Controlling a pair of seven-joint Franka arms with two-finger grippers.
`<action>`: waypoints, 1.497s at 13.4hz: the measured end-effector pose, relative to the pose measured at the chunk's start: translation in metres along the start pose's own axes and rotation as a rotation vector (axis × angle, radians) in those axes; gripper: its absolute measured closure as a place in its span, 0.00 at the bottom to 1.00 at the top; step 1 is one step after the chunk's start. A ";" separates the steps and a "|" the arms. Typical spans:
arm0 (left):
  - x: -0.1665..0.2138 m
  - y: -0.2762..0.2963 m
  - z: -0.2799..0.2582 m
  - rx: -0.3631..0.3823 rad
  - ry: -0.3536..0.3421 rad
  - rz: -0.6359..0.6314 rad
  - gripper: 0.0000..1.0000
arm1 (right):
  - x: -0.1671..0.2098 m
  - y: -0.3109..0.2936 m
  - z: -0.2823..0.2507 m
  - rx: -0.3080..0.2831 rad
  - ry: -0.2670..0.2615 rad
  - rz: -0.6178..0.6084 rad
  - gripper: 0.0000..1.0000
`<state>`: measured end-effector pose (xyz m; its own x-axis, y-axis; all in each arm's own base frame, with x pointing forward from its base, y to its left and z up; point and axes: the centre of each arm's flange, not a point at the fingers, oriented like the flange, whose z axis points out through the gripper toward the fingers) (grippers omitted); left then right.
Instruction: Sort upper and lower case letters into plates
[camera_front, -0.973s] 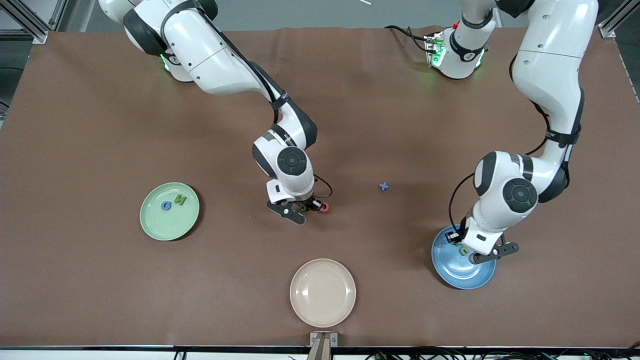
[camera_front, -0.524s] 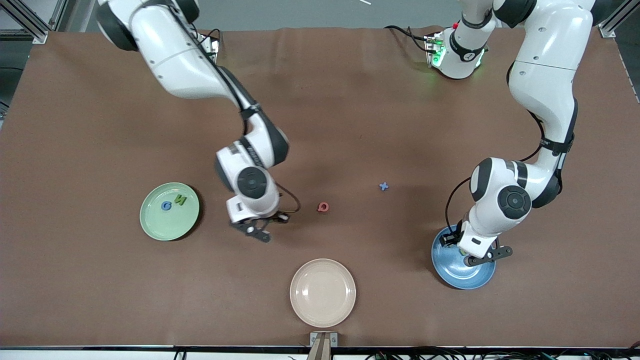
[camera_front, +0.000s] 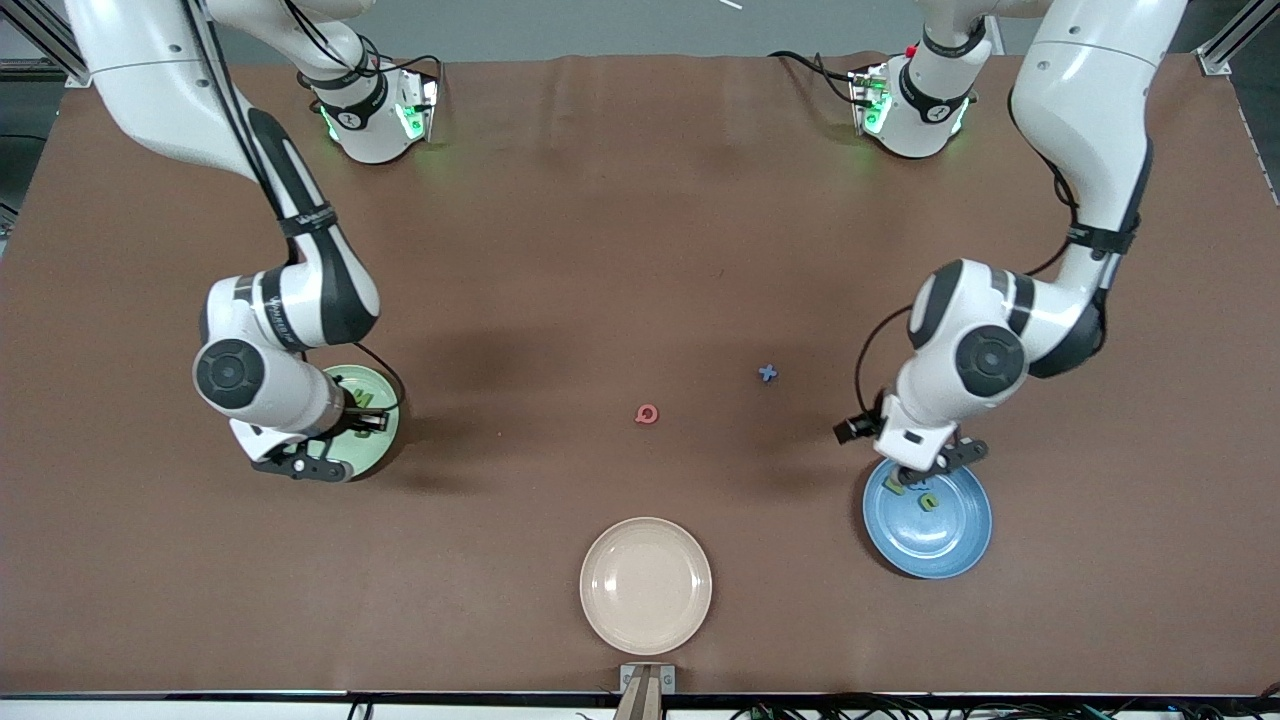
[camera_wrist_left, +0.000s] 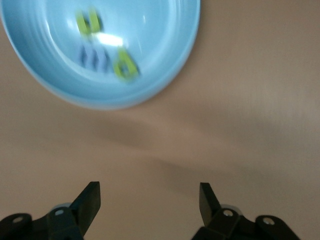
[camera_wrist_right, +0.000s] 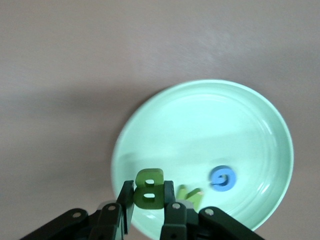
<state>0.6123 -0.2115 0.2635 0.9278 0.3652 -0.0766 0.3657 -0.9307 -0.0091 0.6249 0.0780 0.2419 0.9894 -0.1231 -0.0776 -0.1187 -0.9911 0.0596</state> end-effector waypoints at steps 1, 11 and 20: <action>-0.019 0.008 0.011 0.008 -0.015 -0.034 0.13 | -0.005 0.011 0.015 0.006 0.006 -0.011 0.72; -0.116 0.063 0.087 -0.030 -0.014 -0.139 0.34 | -0.017 0.008 0.034 0.027 0.045 -0.032 0.34; -0.114 0.065 0.093 -0.038 -0.015 -0.141 0.73 | -0.055 -0.223 -0.020 0.088 0.099 0.271 0.00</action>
<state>0.5237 -0.3150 0.1787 0.8657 0.4920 -0.0921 0.4954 -0.8685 0.0166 0.5989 0.3071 0.2528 0.9236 -0.3824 0.0267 -0.3819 -0.9239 -0.0221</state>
